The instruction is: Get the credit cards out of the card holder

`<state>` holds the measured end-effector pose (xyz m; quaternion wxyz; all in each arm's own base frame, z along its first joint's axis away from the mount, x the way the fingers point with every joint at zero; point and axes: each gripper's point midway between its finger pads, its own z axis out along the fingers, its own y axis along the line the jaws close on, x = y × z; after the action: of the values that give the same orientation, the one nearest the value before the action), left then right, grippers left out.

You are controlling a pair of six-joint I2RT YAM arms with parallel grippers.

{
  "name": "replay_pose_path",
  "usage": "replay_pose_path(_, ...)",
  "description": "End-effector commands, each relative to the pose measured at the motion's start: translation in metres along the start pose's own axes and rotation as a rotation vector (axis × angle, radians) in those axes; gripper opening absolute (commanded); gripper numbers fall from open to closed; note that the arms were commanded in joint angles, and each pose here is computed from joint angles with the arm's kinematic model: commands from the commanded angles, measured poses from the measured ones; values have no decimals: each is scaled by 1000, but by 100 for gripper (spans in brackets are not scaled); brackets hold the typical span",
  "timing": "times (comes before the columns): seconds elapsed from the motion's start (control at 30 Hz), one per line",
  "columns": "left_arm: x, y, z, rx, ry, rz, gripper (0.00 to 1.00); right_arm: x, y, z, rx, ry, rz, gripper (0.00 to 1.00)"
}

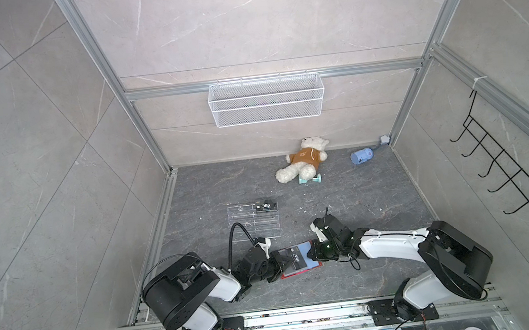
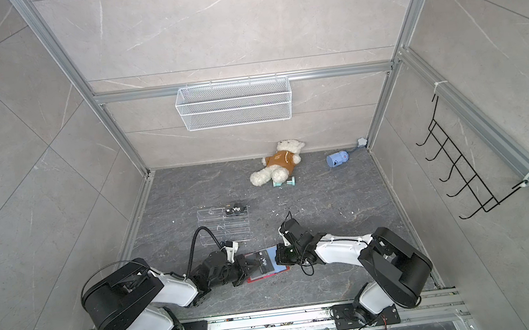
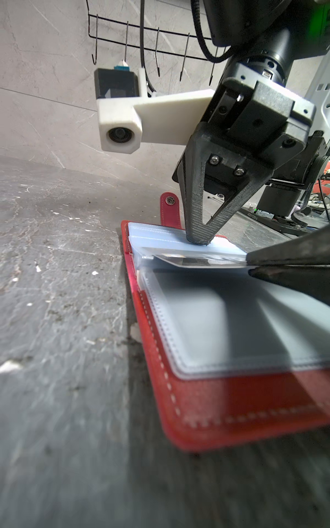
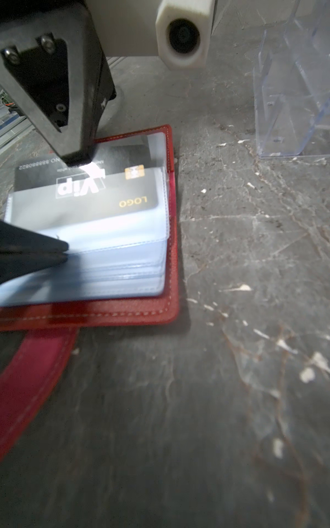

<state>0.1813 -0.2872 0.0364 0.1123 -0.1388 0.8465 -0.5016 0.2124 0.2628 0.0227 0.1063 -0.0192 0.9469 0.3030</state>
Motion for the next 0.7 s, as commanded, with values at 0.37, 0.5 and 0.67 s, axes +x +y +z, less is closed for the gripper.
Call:
replay_pose_path(0.37,-2,11,11,-42,-5,-11,24,15,-18,5,48,49,26,0)
replay_pose_path(0.5,-3,10,15,-35,-1,-15,17,16,-18,4,49,49,26,0)
replay_pose_path(0.67,-5,12,9,-40,-28,-17,5,15,-17,2,48,43,24,0)
